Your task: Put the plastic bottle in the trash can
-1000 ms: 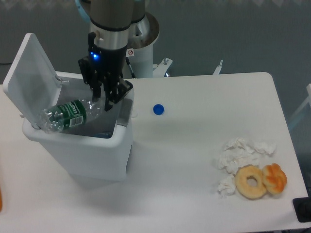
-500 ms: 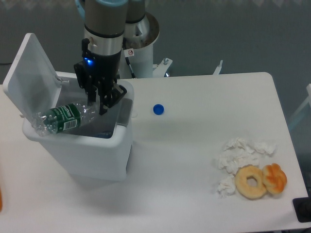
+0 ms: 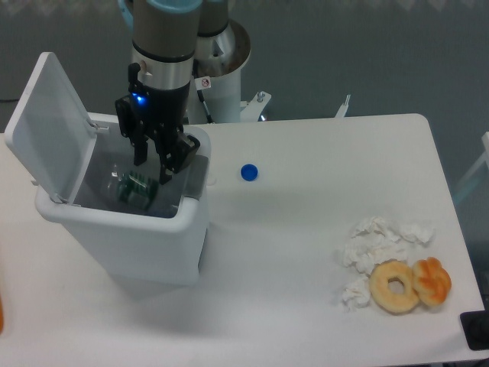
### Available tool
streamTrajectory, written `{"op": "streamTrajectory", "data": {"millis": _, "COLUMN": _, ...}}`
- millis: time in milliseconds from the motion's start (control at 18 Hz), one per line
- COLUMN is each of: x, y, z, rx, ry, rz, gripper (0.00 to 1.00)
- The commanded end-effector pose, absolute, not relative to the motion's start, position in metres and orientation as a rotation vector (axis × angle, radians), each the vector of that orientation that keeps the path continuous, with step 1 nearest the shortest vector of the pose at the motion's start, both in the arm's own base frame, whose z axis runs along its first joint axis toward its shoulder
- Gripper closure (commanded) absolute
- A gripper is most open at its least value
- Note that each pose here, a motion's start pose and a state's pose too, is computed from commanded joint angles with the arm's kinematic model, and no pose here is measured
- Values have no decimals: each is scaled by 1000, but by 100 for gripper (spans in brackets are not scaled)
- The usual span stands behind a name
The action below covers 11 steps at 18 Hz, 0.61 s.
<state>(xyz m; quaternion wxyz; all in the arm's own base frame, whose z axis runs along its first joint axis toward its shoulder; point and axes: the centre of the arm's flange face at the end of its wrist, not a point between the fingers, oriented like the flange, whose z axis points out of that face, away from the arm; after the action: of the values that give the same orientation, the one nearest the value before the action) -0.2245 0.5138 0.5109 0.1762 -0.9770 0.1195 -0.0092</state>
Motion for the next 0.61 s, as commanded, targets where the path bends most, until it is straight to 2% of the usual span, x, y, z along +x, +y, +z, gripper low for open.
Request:
{"op": "streamTrajectory", "data": {"millis": 222, "x": -238, "y": 508, "z": 520, "rx": -2760, "ry": 319, "rz": 6, "gripper": 0}}
{"op": "streamTrajectory", "data": {"millis": 611, "x": -348, "y": 445, "z": 531, "rx": -2762, "ry": 1, "rz": 83, "gripper": 0}}
